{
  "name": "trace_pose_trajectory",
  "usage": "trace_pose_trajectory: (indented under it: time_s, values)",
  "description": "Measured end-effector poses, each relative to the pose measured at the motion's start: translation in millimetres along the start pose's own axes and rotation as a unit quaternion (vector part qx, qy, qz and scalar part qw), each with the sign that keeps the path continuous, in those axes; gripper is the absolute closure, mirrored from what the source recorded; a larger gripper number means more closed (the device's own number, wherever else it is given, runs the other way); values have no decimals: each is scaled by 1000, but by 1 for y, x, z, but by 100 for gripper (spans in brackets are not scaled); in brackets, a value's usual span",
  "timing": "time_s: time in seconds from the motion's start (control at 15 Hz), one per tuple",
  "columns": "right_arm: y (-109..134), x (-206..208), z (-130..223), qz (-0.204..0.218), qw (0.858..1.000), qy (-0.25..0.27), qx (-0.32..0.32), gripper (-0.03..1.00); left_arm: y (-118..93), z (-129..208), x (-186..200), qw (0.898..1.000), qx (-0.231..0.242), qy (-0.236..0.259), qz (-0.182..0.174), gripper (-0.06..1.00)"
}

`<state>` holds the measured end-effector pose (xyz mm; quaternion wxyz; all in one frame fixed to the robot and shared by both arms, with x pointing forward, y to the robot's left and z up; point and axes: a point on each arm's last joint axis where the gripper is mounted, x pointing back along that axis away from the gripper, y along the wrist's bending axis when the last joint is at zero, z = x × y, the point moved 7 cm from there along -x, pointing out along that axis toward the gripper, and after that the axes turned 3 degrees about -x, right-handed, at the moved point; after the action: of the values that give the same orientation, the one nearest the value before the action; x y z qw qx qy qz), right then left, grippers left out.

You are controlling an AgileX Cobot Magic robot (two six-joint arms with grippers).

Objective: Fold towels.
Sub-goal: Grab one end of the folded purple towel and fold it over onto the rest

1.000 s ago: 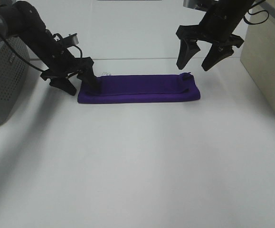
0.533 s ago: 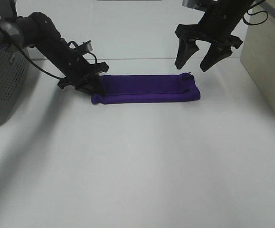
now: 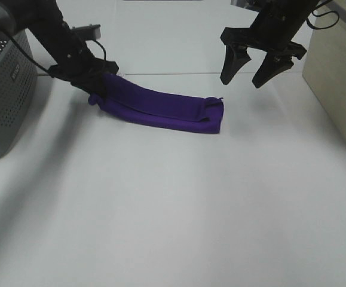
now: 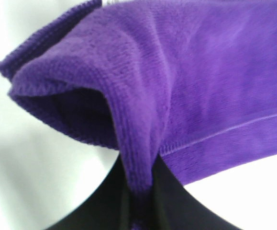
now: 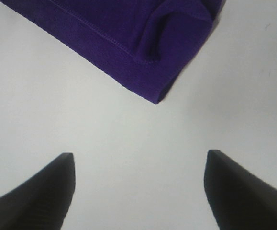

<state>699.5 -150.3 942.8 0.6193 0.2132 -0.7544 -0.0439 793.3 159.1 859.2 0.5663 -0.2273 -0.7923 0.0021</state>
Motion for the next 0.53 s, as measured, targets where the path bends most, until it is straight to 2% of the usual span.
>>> trace_pose_trajectory:
  time_s: [0.07, 0.2, 0.4, 0.53]
  values:
    - [2, 6, -1, 0, 1000, -7, 2, 23, -11, -9, 14, 1000, -8, -18, 10, 91]
    - [9, 25, -3, 0, 1000, -26, 9, 23, -43, -14, 17, 998, -36, -29, 48, 91]
    - [19, 53, -4, 0, 998, -54, 18, 23, -106, -10, -5, 992, -74, -20, 96, 91]
    - [25, 70, -4, 0, 997, -71, 24, 23, -135, -8, -20, 990, -86, -26, 112, 91]
